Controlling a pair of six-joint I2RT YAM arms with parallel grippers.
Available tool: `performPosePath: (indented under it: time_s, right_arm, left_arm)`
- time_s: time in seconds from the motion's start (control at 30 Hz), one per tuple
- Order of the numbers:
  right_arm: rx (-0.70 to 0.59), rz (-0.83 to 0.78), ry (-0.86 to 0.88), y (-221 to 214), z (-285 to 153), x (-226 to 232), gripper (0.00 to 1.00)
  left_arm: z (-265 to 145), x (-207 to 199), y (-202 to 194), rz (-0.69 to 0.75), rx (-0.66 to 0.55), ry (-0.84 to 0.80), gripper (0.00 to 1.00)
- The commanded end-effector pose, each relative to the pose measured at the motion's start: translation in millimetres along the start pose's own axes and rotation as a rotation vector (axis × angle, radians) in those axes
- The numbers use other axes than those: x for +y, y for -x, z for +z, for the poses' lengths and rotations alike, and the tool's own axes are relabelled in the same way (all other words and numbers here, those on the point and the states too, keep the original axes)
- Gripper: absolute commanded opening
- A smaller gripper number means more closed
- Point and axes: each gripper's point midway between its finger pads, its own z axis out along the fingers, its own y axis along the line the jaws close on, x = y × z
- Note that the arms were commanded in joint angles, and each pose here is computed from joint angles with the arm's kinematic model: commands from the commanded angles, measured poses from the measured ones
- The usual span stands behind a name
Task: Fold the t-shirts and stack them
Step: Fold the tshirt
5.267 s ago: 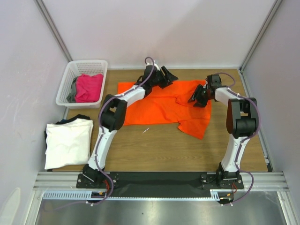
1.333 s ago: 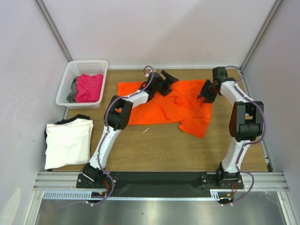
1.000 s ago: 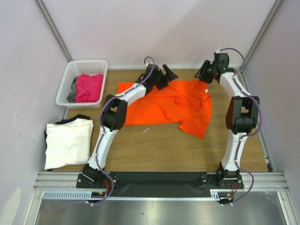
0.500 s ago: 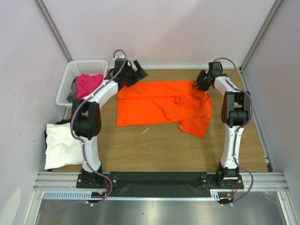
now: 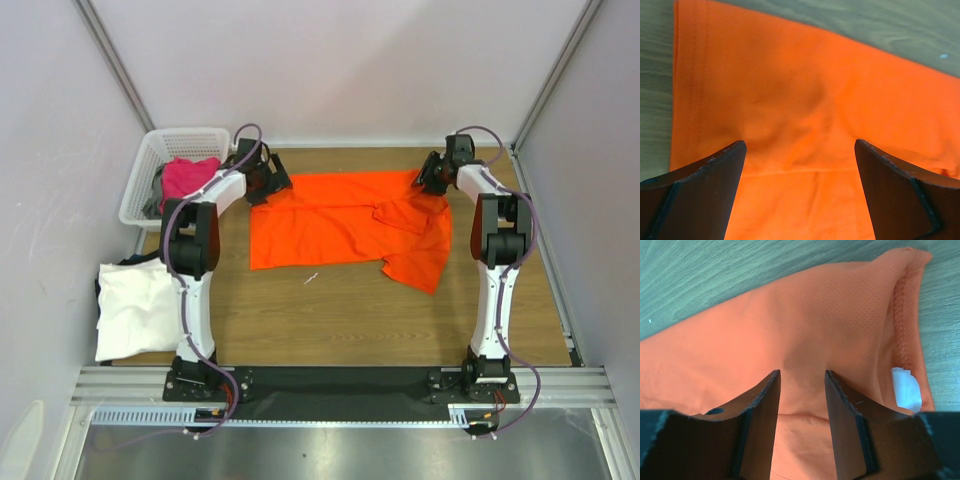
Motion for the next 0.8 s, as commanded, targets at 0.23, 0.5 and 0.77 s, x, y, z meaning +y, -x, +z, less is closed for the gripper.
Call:
performPosePath:
  time_s: [0.23,0.5,0.77]
  right_arm:
    - [-0.038,0.077,-0.063,0,3,-13,0.46]
    - [-0.067,0.131,-0.090,-12,-1,-23,0.47]
    - [-0.118,0.111,0.006,32,-29,-1,0.47]
  left_arm:
    - [25,12,14,-0.013,0.032,0.026,0.96]
    - [52,14,29,-0.034,0.024,0.001,0.96]
    - [5,-21,62,0.034,-0.081,-0.117,0.97]
